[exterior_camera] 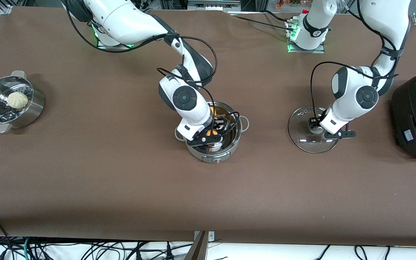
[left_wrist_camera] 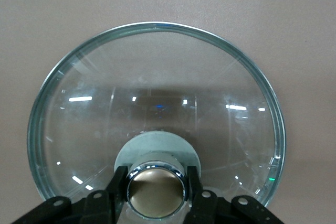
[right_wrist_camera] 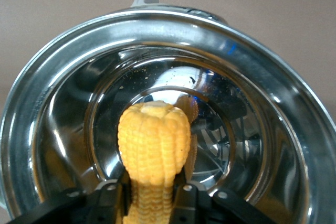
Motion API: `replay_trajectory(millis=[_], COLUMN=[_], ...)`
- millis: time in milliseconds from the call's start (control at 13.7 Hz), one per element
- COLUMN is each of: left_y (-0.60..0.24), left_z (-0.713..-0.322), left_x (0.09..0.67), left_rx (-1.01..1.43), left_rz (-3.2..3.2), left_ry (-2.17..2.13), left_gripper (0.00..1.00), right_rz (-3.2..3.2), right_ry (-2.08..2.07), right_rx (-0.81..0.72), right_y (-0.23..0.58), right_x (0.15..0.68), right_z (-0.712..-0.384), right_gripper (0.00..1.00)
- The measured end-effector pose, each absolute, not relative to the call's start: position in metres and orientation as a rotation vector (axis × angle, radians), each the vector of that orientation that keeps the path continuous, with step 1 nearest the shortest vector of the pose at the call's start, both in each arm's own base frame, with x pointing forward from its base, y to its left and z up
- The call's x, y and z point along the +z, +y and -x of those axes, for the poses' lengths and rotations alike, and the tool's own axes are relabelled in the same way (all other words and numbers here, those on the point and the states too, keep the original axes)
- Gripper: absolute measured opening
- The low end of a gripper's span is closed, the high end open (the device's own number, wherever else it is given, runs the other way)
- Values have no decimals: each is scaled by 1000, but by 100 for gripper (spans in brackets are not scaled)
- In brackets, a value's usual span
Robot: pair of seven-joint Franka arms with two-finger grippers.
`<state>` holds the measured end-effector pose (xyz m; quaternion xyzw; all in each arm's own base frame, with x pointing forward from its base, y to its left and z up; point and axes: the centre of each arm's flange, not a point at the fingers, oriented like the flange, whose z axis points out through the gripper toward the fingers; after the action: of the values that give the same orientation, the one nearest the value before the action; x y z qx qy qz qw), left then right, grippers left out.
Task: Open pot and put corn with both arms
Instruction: 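Open the right gripper to drop the corn while the left gripper releases the lid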
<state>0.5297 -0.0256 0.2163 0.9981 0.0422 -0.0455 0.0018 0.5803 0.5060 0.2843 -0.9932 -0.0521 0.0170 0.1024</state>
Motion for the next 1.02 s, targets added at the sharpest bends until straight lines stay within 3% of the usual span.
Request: replay_trajectory(millis=[146, 438, 511, 730, 1022], left_y=[-26, -28, -29, -31, -20], left_z=[-529, -526, -526, -529, -520], left_x=[216, 219, 229, 293, 397], left_rx=[-147, -211, -234, -172, 14], left_rz=[-3132, -3128, -3124, -3111, -3086], left_ry=[131, 126, 125, 117, 136], left_gripper=[54, 94, 100, 100, 100], right_rz=[2934, 2969, 2987, 3103, 3185], right_ry=[-151, -198, -217, -226, -319], right_rx=[47, -8, -19, 15, 161], right_y=[505, 504, 503, 472, 360], right_x=[284, 290, 296, 350, 454], right_z=[-581, -584, -585, -594, -616], right_gripper=[58, 100, 100, 100, 100])
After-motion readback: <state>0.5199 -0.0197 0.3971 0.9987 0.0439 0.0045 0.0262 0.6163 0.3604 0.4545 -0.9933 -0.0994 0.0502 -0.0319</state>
